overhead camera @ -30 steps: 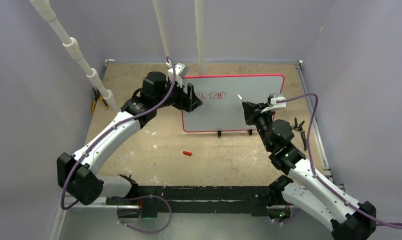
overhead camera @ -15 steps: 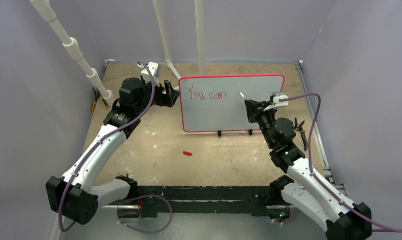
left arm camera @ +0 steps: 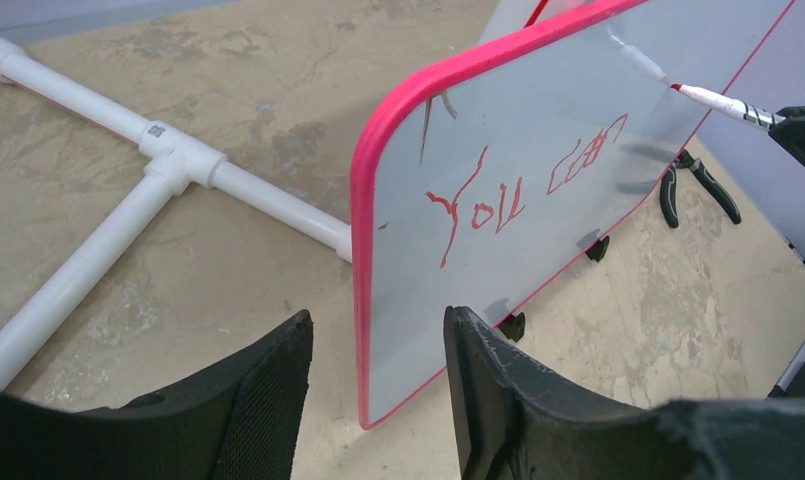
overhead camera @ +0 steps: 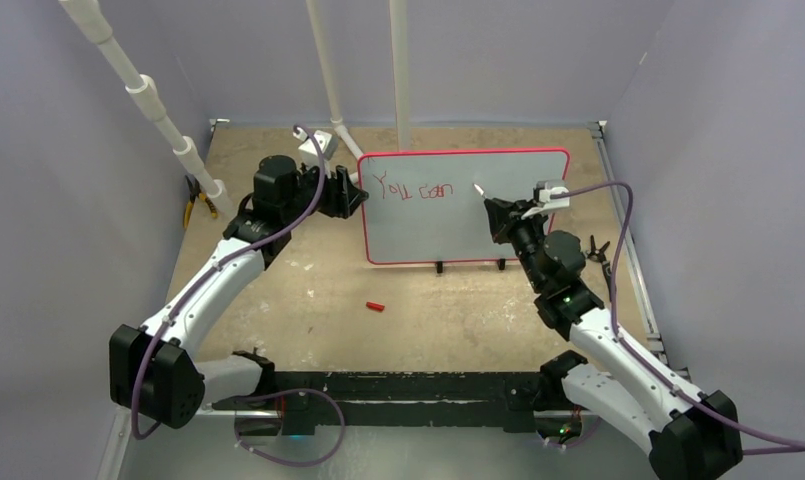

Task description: Write a sentence on the whiteboard

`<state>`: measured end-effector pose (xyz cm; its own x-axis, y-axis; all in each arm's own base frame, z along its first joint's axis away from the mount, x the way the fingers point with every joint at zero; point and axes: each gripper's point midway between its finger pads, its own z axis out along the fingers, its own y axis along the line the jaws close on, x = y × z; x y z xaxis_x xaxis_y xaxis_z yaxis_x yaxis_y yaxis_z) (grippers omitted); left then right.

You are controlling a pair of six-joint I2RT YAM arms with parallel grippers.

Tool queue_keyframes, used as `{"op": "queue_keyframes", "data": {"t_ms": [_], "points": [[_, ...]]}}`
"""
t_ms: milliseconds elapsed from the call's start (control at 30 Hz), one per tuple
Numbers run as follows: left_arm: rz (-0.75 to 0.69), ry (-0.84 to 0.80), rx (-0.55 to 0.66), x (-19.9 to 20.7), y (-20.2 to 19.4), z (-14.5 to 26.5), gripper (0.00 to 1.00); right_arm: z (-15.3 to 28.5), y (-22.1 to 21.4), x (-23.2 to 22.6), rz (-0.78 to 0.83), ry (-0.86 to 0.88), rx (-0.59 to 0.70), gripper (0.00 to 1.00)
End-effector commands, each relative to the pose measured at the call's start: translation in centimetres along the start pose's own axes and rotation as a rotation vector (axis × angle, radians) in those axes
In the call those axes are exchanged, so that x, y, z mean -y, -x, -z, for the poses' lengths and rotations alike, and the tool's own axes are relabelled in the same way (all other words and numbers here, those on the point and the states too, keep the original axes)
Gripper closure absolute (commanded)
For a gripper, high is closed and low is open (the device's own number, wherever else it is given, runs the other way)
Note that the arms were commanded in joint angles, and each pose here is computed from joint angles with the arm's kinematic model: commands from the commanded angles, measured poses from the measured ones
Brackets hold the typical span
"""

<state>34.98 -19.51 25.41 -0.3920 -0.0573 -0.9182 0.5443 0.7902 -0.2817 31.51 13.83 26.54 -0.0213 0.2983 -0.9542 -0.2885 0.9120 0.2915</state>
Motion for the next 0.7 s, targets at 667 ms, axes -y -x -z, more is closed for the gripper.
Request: {"op": "queue_keyframes", "data": {"t_ms": [667], "points": [[-0.005, -0.079, 0.023, 0.8, 0.3, -1.2, 0.66, -0.4, -0.4, 0.4, 0.028, -0.017, -0.018, 1.00]]}}
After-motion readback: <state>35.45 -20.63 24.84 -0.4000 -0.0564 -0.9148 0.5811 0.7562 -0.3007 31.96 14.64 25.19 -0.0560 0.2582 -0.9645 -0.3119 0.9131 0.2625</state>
